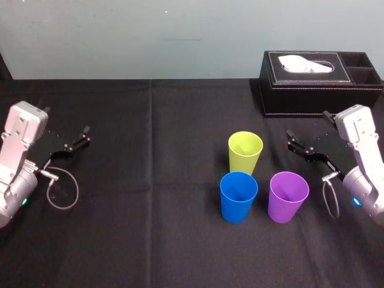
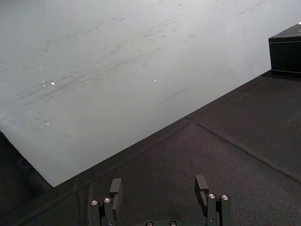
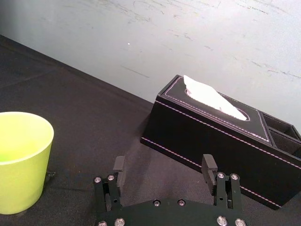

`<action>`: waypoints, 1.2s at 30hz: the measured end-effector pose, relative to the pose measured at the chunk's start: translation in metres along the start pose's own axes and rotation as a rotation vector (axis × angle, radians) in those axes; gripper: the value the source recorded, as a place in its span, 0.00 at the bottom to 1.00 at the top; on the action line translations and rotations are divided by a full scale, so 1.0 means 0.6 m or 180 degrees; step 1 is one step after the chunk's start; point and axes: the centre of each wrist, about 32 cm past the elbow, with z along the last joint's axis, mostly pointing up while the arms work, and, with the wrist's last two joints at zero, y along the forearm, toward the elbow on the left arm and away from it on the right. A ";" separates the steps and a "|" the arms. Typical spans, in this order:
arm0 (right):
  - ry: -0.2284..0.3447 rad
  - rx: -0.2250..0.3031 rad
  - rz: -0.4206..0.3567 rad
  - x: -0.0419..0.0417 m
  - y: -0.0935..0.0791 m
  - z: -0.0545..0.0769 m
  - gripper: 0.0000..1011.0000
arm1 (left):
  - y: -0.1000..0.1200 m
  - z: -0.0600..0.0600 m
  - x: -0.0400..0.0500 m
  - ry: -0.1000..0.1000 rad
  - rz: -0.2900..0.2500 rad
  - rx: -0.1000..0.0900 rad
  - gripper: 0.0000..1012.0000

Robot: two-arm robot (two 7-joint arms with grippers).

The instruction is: Stack the three plastic cups sequentially using one hand.

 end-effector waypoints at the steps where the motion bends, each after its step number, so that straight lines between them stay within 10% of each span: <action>1: 0.0000 0.0000 0.0000 0.000 0.000 0.000 0.99 | 0.000 0.000 0.000 0.0000 0.0000 0.0000 1.00; 36: 0.0000 0.0000 0.0000 0.000 0.000 0.000 0.99 | 0.000 0.000 0.000 0.0000 0.0000 0.0000 1.00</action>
